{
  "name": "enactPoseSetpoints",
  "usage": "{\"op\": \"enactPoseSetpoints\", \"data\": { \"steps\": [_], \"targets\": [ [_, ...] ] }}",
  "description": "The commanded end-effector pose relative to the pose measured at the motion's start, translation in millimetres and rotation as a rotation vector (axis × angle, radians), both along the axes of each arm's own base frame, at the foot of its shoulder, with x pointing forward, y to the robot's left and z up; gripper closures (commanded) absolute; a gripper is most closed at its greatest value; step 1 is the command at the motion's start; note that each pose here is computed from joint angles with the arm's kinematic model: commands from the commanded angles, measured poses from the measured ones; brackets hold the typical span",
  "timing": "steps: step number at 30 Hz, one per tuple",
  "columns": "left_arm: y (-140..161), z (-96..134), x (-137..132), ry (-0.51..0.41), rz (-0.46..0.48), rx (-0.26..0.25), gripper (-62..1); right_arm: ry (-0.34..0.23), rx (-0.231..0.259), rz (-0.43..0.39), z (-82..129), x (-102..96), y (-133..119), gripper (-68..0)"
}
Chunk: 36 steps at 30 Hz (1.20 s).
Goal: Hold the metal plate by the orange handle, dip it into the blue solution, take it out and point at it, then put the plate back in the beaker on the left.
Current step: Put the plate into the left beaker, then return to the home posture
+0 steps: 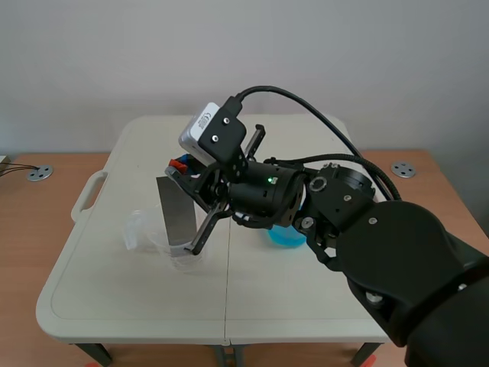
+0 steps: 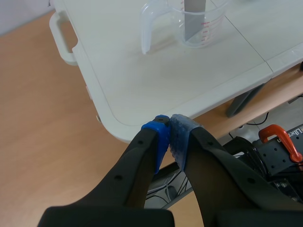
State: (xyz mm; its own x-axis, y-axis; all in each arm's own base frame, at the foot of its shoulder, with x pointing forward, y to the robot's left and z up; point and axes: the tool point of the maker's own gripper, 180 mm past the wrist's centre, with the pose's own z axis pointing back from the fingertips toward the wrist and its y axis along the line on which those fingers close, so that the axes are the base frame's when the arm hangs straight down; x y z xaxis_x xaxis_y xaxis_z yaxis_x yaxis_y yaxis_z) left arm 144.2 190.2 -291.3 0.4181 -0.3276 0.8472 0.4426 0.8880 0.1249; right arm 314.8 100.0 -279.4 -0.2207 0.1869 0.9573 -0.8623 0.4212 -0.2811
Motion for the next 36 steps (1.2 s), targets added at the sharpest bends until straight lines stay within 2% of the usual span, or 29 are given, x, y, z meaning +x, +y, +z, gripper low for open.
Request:
{"op": "enactPoseSetpoints", "data": {
  "steps": [1, 7, 12, 15, 17, 18, 20, 21, 22, 25, 28, 29, 34, 36],
  "targets": [
    [-4.8, 6.5, 3.6, -0.024, -0.010, -0.016, -1.5, -0.015, 0.017, 0.000, 7.6, 5.1, 0.9, -1.3],
    [-4.7, 6.1, 3.5, -0.022, -0.010, -0.014, -1.5, -0.010, 0.010, -0.007, 3.9, 6.1, -1.1, -1.6],
    [-4.7, 6.1, 3.5, -0.022, -0.010, -0.014, -1.5, -0.025, 0.009, -0.027, 5.5, 10.0, -2.9, -7.1],
    [-4.7, 6.1, 3.5, -0.022, -0.010, -0.014, -4.7, -0.025, 0.010, -0.027, 5.6, 10.0, -2.9, -7.1],
    [-4.7, 6.0, 3.4, -0.021, -0.011, -0.014, -15.8, -0.025, 0.010, -0.027, 5.6, 10.0, -2.9, -7.5],
    [-4.7, 5.8, 3.3, -0.020, -0.010, -0.014, -25.1, -0.025, 0.010, -0.027, 5.6, 10.0, -2.9, -8.7],
    [-4.6, 5.6, 3.2, -0.019, -0.010, -0.013, -48.8, -0.025, 0.010, -0.027, 5.6, 10.0, -2.9, -12.4],
    [-4.5, 5.6, 3.2, -0.019, -0.010, -0.014, -58.7, -0.025, 0.010, -0.027, 5.7, 10.0, -2.9, -14.7],
    [-4.4, 5.6, 3.3, -0.019, -0.009, -0.013, -62.3, -0.025, 0.010, -0.026, 5.7, 9.9, -2.9, -17.3],
    [-4.4, 5.4, 3.2, -0.018, -0.009, -0.013, -62.3, -0.032, 0.024, -0.022, 8.4, 9.2, -2.4, -27.2],
    [-3.8, 4.0, 2.6, -0.009, -0.008, -0.008, -62.3, -0.050, 0.060, -0.010, 15.7, 7.4, -1.3, -44.6],
    [-3.7, 3.6, 2.4, -0.007, -0.008, -0.007, -62.3, -0.054, 0.074, -0.008, 18.5, 7.0, -0.9, -48.0],
    [-3.5, 3.0, 2.0, -0.004, -0.008, -0.005, -62.3, -0.058, 0.134, -0.006, 28.8, 6.7, -1.8, -54.7],
    [-3.5, 3.2, 2.2, -0.005, -0.007, -0.006, -62.3, -0.050, 0.159, -0.003, 33.8, 6.4, -2.3, -60.3]
  ]
}}
